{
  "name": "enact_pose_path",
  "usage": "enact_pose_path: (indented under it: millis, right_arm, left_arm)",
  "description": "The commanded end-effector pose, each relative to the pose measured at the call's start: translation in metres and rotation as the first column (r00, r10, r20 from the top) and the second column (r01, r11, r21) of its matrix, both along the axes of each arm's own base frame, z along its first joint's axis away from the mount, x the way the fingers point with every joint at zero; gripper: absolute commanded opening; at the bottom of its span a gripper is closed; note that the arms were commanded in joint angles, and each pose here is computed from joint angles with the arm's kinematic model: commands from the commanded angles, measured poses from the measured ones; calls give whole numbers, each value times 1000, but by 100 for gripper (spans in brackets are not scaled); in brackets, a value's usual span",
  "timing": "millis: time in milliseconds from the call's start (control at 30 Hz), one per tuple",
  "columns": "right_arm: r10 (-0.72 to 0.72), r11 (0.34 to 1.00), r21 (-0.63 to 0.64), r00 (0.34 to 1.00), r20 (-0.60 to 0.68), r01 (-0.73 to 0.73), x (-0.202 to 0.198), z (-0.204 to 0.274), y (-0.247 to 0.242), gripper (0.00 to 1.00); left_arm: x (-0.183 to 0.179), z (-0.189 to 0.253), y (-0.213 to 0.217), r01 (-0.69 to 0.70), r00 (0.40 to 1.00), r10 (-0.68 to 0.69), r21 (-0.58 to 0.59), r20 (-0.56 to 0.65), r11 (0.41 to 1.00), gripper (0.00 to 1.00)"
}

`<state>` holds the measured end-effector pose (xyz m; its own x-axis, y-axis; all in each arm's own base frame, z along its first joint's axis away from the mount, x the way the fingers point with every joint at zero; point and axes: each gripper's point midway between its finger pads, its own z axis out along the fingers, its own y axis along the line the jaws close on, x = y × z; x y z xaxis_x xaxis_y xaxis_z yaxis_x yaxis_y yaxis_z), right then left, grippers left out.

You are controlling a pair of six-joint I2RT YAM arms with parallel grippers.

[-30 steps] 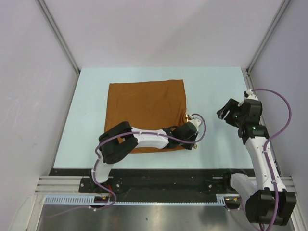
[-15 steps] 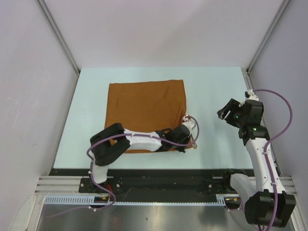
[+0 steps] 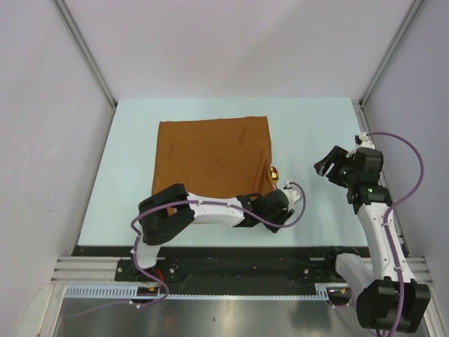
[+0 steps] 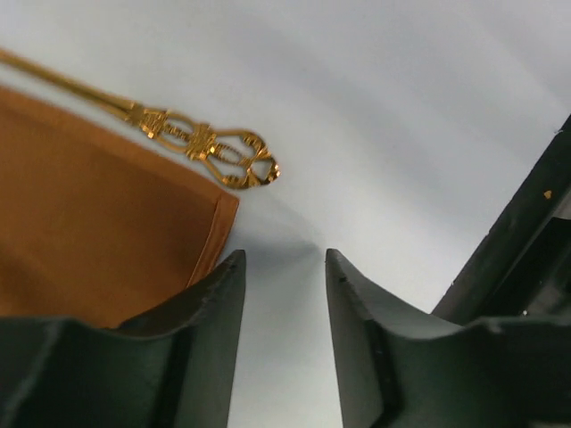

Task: Fold the napkin, place the utensils inside, and roll it up
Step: Fold the napkin at the center of the board.

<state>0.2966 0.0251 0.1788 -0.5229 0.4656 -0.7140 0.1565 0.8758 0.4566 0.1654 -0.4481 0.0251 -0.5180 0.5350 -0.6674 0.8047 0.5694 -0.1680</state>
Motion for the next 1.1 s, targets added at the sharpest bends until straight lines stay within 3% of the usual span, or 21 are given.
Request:
enact_pose_path:
  millis: [0, 167, 400, 1067]
  right_arm:
    - [14, 1000, -7, 998, 65, -13, 1, 15, 0, 70]
    - [20, 1000, -14, 998, 67, -19, 3, 17, 0, 70]
    - [23, 1000, -15, 998, 57, -22, 3, 13, 0, 70]
    - [17, 999, -33, 997, 70, -15, 2, 17, -5, 70]
  left_arm:
    - [15, 16, -18, 38, 988, -46, 53, 151, 998, 49]
    - [34, 12, -18, -48, 970, 14, 133, 242, 990, 46]
    - [44, 8, -17, -65, 953, 1, 201, 304, 977, 45]
    - [25, -23, -11, -15, 983, -31, 247, 180, 969, 38]
